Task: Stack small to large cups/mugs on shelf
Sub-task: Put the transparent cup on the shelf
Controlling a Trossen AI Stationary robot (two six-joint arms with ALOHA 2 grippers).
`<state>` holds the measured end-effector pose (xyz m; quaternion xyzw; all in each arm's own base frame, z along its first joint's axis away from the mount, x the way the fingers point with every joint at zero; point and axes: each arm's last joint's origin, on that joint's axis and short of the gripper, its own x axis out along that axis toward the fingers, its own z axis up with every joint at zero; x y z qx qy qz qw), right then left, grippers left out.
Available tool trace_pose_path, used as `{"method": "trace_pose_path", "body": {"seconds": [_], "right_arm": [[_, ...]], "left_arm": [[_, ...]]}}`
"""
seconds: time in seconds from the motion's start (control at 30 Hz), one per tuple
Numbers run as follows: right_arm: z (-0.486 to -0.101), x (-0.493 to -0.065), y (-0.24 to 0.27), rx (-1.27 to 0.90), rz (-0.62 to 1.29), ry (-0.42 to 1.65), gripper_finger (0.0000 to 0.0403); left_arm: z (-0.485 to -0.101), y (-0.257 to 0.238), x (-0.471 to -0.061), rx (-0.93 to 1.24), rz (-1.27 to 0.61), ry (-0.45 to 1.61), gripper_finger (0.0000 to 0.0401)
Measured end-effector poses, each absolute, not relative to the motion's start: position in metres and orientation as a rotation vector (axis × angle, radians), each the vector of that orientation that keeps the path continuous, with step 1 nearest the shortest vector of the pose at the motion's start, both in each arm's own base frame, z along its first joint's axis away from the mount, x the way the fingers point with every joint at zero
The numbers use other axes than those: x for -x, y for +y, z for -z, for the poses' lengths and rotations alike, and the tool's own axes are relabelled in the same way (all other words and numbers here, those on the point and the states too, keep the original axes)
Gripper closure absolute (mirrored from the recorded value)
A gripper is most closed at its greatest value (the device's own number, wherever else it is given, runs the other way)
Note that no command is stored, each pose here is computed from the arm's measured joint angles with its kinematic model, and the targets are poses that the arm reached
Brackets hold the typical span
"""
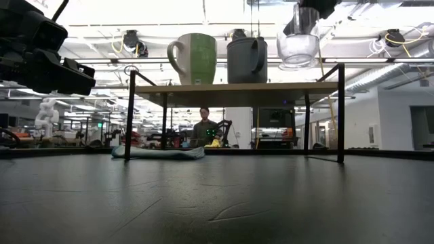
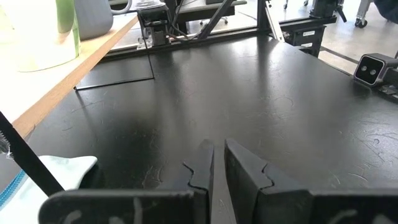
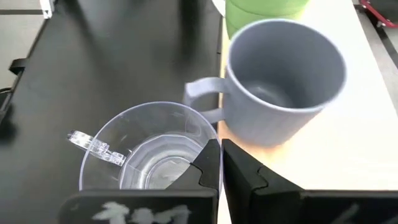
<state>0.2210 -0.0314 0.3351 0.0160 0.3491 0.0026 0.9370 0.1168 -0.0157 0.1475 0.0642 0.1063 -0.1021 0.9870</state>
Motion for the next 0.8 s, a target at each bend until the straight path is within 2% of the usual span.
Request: {"method": "trace_pose_path", "body": {"seconds": [0.8], "right_arm": [[-0.333, -0.21, -0.071, -0.066, 0.156, 0.737, 0.0403]], "left_arm": [[-0.147, -0.016, -0.117, -0.129, 0.205, 0.214, 0.0359]]}}
